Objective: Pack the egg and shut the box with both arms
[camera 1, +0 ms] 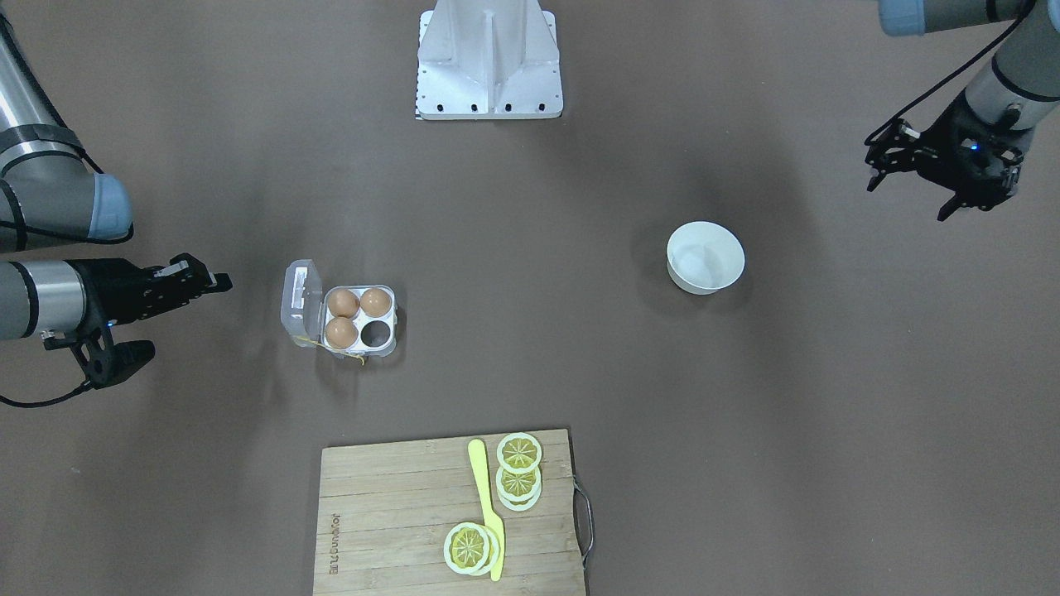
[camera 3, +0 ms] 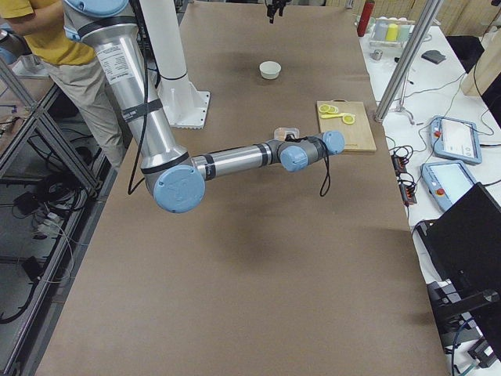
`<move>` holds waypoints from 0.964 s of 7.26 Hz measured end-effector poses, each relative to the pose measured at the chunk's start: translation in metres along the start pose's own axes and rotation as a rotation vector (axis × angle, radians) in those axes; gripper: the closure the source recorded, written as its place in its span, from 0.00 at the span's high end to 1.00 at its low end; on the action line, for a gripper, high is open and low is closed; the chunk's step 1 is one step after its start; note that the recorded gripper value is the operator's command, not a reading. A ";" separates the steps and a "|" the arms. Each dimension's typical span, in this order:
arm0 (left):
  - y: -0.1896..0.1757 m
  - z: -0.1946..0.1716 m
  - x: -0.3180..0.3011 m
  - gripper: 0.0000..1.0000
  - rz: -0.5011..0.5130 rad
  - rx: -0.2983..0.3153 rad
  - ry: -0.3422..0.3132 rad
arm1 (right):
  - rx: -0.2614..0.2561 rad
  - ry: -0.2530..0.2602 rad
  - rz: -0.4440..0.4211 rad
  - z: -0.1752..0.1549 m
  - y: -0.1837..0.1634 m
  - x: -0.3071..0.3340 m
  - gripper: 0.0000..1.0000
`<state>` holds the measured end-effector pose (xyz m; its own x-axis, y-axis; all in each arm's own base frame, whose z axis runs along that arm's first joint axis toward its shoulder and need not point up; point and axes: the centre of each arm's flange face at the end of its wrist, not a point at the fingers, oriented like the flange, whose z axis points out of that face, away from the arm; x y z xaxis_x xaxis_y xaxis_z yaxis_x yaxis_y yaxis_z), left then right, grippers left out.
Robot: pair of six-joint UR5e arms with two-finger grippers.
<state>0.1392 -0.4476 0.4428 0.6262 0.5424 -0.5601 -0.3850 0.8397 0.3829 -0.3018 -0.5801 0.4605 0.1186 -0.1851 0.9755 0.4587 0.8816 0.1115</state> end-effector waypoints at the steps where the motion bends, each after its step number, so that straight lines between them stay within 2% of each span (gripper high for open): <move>1: 0.033 0.009 -0.016 0.98 0.004 0.008 -0.006 | -0.006 -0.004 -0.002 0.004 -0.008 -0.007 0.08; 3: 0.095 0.031 -0.040 0.97 0.018 0.040 -0.010 | -0.012 -0.006 -0.001 0.007 -0.021 -0.013 0.08; 7: 0.165 0.058 -0.065 0.97 0.009 0.091 -0.014 | -0.030 -0.007 0.005 0.019 -0.047 -0.021 0.08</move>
<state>0.0744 -0.3456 0.5854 0.6326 0.5494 -0.5459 -0.3284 0.8286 0.4534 -0.3431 -0.6097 0.4385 0.1148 -0.1770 0.9775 0.4841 0.8692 0.1006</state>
